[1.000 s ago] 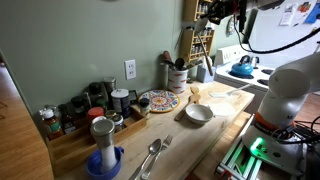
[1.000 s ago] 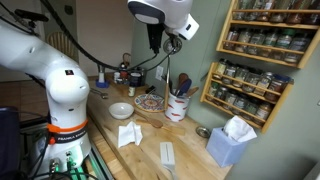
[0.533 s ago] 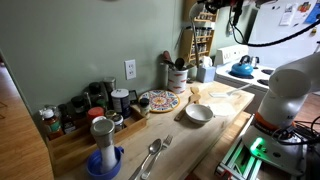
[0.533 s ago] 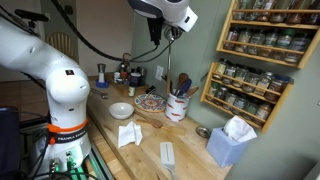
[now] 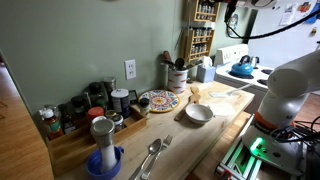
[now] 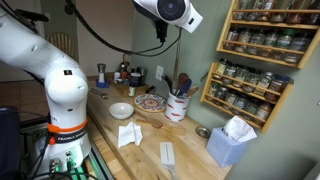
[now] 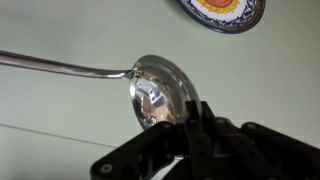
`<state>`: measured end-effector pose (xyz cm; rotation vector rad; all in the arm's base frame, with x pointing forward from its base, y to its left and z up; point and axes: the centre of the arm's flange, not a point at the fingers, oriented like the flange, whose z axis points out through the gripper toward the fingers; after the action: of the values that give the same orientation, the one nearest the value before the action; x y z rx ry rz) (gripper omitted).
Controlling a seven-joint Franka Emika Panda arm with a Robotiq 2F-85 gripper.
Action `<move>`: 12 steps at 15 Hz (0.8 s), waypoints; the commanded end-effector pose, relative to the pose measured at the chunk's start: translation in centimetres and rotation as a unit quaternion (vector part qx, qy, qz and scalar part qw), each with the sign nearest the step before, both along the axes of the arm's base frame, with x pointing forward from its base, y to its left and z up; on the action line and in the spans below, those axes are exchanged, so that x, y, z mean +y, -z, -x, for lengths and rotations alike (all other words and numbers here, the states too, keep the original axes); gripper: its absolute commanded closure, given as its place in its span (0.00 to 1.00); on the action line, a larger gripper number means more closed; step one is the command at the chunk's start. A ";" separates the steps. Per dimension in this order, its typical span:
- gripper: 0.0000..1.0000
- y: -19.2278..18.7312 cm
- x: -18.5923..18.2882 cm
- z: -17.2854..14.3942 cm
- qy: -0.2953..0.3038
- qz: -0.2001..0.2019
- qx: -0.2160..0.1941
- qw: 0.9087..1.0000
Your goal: Put the silver serving spoon in the utensil holder
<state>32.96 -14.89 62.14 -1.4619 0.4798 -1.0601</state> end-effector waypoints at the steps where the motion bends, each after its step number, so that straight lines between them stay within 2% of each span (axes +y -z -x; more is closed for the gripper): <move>1: 0.98 2.3 -1.1 -2.6 0.029 -0.025 -0.009 0.999; 6: 0.98 6.1 -1.5 -4.6 0.048 -0.031 0.017 0.998; 12: 0.98 10.8 -1.5 -5.3 0.042 -0.018 0.073 0.996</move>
<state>38.12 -16.27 53.38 -1.4836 0.6650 -1.0324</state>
